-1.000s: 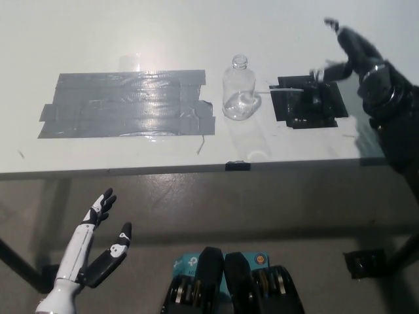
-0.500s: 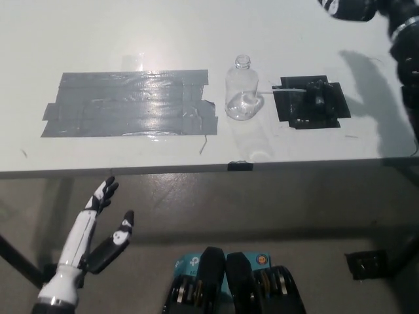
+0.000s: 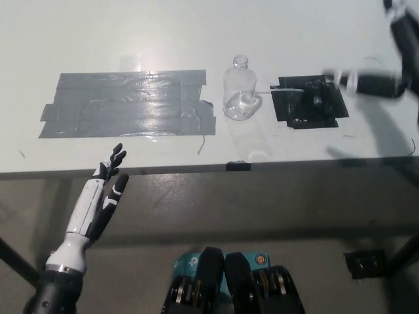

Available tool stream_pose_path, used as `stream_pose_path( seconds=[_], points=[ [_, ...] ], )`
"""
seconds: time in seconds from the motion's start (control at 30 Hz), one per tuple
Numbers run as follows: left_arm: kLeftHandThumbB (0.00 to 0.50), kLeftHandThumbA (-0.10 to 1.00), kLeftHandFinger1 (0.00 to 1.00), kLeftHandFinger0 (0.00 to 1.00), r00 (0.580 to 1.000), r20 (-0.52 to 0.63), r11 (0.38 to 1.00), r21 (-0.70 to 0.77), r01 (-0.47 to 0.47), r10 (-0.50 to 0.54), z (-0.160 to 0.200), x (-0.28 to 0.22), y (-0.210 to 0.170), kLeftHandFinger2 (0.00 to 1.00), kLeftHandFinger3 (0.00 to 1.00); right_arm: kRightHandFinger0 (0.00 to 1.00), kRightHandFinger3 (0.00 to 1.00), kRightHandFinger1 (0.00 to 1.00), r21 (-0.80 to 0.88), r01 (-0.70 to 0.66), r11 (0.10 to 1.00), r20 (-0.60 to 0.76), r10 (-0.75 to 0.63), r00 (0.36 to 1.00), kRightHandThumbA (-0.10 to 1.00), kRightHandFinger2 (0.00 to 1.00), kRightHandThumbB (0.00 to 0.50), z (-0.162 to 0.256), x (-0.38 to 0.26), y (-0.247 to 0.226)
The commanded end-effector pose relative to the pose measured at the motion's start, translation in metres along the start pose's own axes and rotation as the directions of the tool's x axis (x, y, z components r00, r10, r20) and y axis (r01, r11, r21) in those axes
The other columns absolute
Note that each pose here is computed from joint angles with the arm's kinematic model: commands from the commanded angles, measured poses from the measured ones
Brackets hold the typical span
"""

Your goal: The robot grabs the black lid of the spray bottle on the desk and places it on the black area of the desk

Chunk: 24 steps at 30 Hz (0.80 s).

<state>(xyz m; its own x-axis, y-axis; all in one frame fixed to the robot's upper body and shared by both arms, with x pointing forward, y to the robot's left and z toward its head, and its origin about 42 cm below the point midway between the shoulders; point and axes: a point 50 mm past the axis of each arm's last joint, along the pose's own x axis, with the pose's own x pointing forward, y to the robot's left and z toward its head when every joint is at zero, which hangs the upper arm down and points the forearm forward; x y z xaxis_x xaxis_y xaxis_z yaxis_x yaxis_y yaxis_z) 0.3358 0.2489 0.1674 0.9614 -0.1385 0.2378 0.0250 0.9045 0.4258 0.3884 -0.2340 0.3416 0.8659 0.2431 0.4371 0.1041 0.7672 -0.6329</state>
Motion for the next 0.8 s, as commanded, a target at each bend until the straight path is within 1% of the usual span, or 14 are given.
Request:
stream_pose_path(
  seconds=[0.0, 0.03, 0.1, 0.2, 0.27, 0.3, 0.4, 0.43, 0.53, 0.57, 0.6, 0.7, 0.73, 0.77],
  points=[
    [0.118, 1.00, 1.00, 1.00, 0.999, 0.027, 0.998, -0.053, -0.022, 0.024, 0.007, 0.000, -0.001, 1.00, 1.00, 1.00, 1.00, 1.00, 0.126, 0.015, 0.992, 0.085, -0.026, 0.996, 1.00, 1.00, 0.310, 0.013, -0.059, 0.022],
    [0.109, 1.00, 1.00, 1.00, 1.000, 0.022, 0.998, -0.052, -0.019, 0.020, 0.005, -0.003, -0.002, 1.00, 1.00, 1.00, 1.00, 1.00, 0.133, 0.012, 0.991, 0.060, -0.020, 0.998, 1.00, 1.00, 0.300, 0.007, -0.065, 0.030],
    [0.109, 1.00, 1.00, 1.00, 1.000, 0.014, 0.999, -0.048, -0.011, 0.012, 0.002, -0.008, -0.003, 1.00, 1.00, 1.00, 1.00, 1.00, 0.145, 0.012, 0.989, 0.024, -0.016, 1.000, 1.00, 1.00, 0.296, -0.001, -0.077, 0.041],
    [0.101, 1.00, 1.00, 1.00, 1.000, 0.006, 0.999, -0.054, -0.003, 0.003, -0.001, -0.013, -0.006, 1.00, 1.00, 1.00, 1.00, 1.00, 0.211, 0.016, 0.977, -0.054, -0.005, 0.999, 0.93, 1.00, 0.265, -0.026, -0.094, 0.073],
    [0.108, 1.00, 1.00, 1.00, 1.000, -0.004, 0.998, -0.061, -0.007, 0.007, -0.004, -0.017, -0.007, 1.00, 1.00, 1.00, 1.00, 1.00, 0.232, 0.003, 0.973, -0.109, 0.023, 0.994, 0.91, 1.00, 0.258, -0.042, -0.099, 0.092],
    [0.108, 1.00, 1.00, 1.00, 1.000, -0.012, 0.998, -0.061, -0.009, 0.008, -0.005, -0.021, -0.006, 1.00, 1.00, 1.00, 1.00, 1.00, 0.245, -0.020, 0.969, -0.142, 0.057, 0.988, 0.91, 1.00, 0.242, -0.051, -0.105, 0.105],
    [0.105, 1.00, 1.00, 1.00, 1.000, -0.014, 0.998, -0.066, -0.010, 0.009, -0.009, -0.027, -0.006, 1.00, 1.00, 1.00, 1.00, 1.00, 0.249, -0.041, 0.968, -0.172, 0.086, 0.981, 0.91, 1.00, 0.248, -0.065, -0.113, 0.120],
    [0.107, 1.00, 1.00, 1.00, 1.000, -0.013, 0.998, -0.064, -0.011, 0.010, -0.011, -0.028, -0.007, 1.00, 1.00, 1.00, 1.00, 1.00, 0.265, -0.041, 0.963, -0.189, 0.094, 0.978, 0.91, 1.00, 0.261, -0.070, -0.115, 0.125],
    [0.133, 1.00, 1.00, 1.00, 0.999, -0.053, 0.998, -0.067, -0.004, 0.001, -0.015, -0.039, -0.010, 1.00, 1.00, 1.00, 1.00, 1.00, 0.304, -0.073, 0.950, -0.210, 0.141, 0.967, 0.90, 1.00, 0.227, -0.078, -0.124, 0.138],
    [0.133, 1.00, 1.00, 1.00, 0.998, -0.061, 0.998, -0.067, -0.005, 0.001, -0.016, -0.041, -0.010, 1.00, 1.00, 1.00, 1.00, 1.00, 0.314, -0.080, 0.946, -0.207, 0.151, 0.967, 0.85, 1.00, 0.215, -0.079, -0.125, 0.141],
    [0.131, 1.00, 1.00, 1.00, 0.998, -0.063, 0.998, -0.067, -0.007, 0.003, -0.016, -0.041, -0.010, 1.00, 1.00, 1.00, 1.00, 1.00, 0.324, -0.090, 0.942, -0.197, 0.160, 0.967, 0.86, 1.00, 0.201, -0.082, -0.125, 0.145],
    [0.131, 1.00, 1.00, 1.00, 0.998, -0.063, 0.998, -0.067, -0.007, 0.003, -0.017, -0.041, -0.010, 1.00, 1.00, 1.00, 1.00, 1.00, 0.325, -0.090, 0.942, -0.192, 0.159, 0.968, 0.86, 1.00, 0.199, -0.083, -0.124, 0.146],
    [0.085, 1.00, 1.00, 1.00, 0.998, -0.067, 0.998, -0.066, -0.019, 0.014, -0.023, -0.052, -0.010, 1.00, 1.00, 1.00, 1.00, 1.00, 0.337, -0.128, 0.933, -0.200, 0.204, 0.958, 0.86, 1.00, 0.198, -0.084, -0.131, 0.155],
    [0.076, 1.00, 1.00, 1.00, 0.997, -0.076, 0.998, -0.064, -0.018, 0.014, -0.027, -0.058, -0.010, 1.00, 1.00, 1.00, 1.00, 1.00, 0.344, -0.135, 0.929, -0.207, 0.215, 0.954, 0.85, 1.00, 0.193, -0.085, -0.136, 0.160]
  ],
)
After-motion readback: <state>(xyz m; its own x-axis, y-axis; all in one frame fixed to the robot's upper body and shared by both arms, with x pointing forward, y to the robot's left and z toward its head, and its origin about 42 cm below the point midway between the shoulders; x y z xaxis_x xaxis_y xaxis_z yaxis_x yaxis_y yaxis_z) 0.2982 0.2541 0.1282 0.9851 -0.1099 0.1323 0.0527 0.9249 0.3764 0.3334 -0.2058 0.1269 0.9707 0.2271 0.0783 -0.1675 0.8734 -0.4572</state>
